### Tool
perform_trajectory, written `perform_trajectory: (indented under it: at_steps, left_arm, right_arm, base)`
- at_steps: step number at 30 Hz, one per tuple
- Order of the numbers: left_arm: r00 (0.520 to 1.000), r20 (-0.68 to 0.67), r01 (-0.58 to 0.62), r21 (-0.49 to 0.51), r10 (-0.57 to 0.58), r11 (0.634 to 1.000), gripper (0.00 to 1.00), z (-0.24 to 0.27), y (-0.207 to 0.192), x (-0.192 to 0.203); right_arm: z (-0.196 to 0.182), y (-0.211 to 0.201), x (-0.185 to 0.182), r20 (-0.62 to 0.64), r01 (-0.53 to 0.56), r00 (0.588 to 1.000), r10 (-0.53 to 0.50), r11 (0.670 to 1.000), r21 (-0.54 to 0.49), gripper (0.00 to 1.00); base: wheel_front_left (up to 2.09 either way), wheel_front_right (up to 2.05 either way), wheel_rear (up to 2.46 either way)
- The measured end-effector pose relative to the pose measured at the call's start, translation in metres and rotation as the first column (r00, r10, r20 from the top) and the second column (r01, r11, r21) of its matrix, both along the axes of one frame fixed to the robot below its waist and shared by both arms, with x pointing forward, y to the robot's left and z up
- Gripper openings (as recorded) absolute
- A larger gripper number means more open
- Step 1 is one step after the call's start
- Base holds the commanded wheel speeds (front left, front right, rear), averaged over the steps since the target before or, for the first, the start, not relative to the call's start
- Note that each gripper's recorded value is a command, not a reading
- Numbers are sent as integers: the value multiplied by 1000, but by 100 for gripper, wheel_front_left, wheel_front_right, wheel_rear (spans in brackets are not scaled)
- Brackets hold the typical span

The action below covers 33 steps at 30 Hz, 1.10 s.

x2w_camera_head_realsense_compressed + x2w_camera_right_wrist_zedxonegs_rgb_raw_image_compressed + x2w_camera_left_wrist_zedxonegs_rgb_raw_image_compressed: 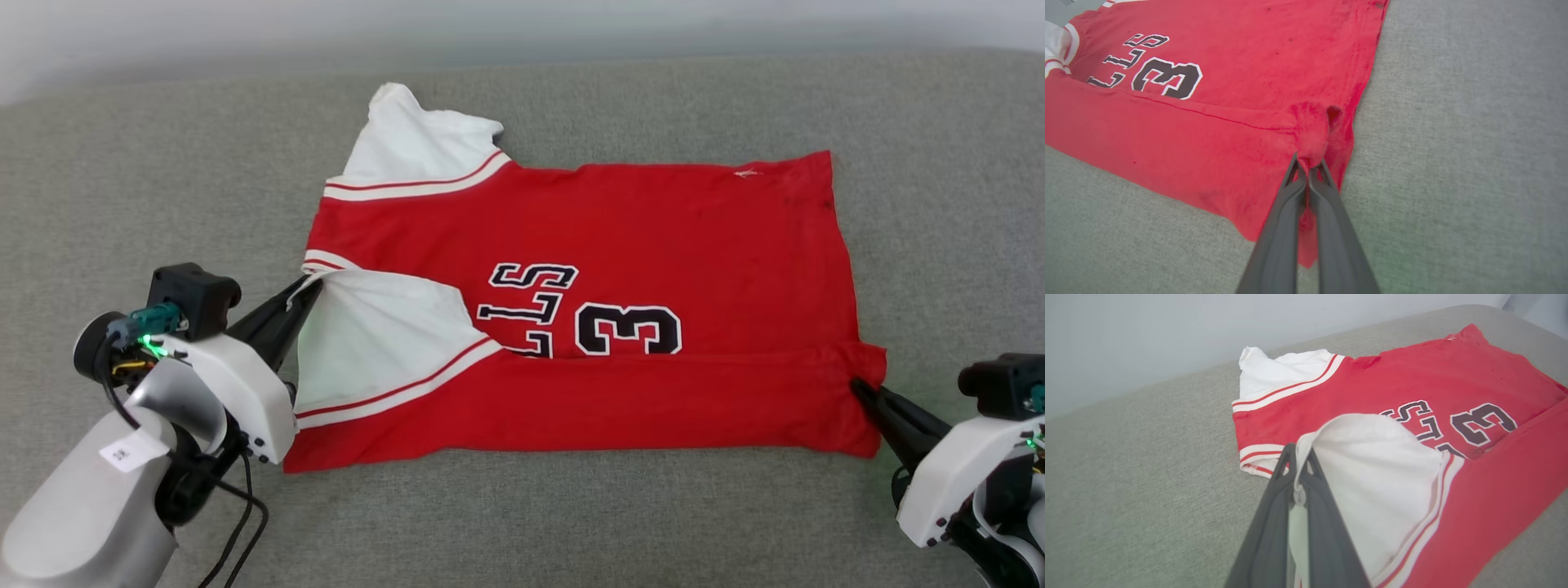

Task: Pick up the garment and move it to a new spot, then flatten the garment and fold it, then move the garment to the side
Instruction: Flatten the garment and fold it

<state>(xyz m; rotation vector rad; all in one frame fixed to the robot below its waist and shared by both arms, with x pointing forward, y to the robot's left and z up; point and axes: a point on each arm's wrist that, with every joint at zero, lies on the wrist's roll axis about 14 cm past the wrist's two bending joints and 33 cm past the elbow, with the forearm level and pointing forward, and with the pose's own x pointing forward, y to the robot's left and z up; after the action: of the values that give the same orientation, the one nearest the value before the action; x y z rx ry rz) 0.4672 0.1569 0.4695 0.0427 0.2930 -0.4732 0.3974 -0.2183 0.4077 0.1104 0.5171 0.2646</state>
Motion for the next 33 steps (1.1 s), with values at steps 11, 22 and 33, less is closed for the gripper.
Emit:
perform_trajectory:
  at_steps: [11,22,33]
  left_arm:
    - [976,-214,-30,39,37,999,0,-78,7,4]
    - [977,-201,-75,-24,68,997,100,-77,5,4]
    - [987,-151,-58,26,61,998,100,-23,22,2]
  right_arm:
    - [-30,2,8,-83,-28,996,25,999,-35,0]
    - [-25,4,9,-59,-3,998,3,1000,-10,100]
    - [18,9,14,96,4,995,-5,1000,14,100]
  base:
    - [0,0,0]
    - [0,0,0]
    - [0,0,0]
